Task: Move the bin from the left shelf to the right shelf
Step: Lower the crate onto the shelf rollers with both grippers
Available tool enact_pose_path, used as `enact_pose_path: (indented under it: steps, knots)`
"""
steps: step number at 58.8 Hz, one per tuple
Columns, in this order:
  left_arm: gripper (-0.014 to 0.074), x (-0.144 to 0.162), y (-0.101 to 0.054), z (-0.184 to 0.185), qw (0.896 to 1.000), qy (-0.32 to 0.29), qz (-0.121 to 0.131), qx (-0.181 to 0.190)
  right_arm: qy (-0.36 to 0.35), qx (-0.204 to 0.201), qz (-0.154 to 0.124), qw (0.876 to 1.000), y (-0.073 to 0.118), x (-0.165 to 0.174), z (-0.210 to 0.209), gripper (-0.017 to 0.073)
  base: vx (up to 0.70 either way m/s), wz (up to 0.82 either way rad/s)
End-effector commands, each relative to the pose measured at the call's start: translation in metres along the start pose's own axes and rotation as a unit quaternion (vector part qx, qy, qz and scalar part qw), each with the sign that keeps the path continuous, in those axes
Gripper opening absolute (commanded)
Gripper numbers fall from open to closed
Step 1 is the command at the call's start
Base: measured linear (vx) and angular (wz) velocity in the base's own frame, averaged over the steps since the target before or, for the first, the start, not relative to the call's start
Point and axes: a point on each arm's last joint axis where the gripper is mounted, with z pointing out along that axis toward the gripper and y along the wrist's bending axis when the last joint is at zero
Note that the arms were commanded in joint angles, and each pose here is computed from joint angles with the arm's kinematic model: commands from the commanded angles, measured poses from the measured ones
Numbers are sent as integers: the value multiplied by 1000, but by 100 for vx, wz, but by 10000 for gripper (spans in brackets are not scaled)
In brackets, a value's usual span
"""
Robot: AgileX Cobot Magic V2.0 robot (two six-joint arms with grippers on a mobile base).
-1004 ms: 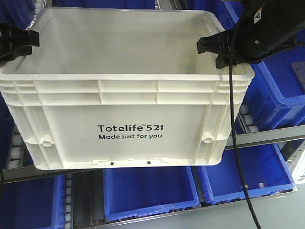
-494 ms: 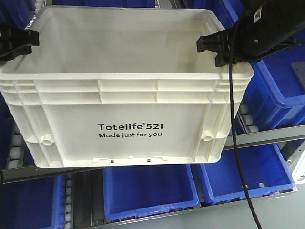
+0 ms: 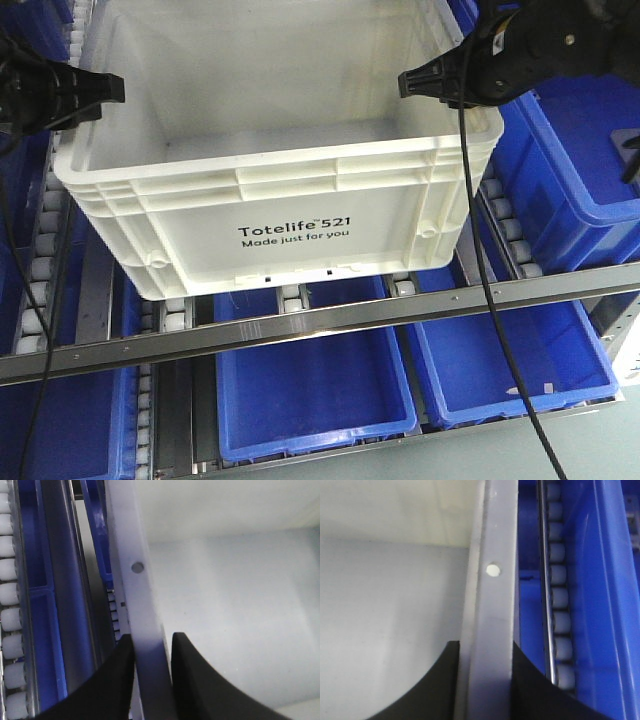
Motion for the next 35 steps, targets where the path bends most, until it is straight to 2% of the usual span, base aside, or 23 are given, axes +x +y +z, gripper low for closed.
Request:
enact_pose_path:
  steps: [1, 9, 17, 22, 30, 35]
  knots:
    - [102, -24, -6, -19, 994, -105, 5, 21, -125, 14, -68, 990, -4, -31, -14, 19, 0, 0]
    - [104, -24, -6, -8, 995, -97, 6, 19, -116, 15, -82, 990, -2, -27, 4, 25, 0, 0]
    - [148, -22, -5, 0, 996, -84, 5, 17, -106, 16, -81, 991, -1, -25, 10, 91, 0, 0]
    - [236, -22, -5, -1, 996, -84, 6, 16, -104, 16, -81, 991, -1, -24, 10, 192, 0, 0]
    - [432, -24, -6, -11, 995, -95, 10, 17, -109, 15, -72, 991, -2, -26, 5, 449, 0, 0]
    - [522, -25, -6, -21, 994, -106, 16, 16, -116, 14, -64, 991, -3, -28, -2, 596, 0, 0]
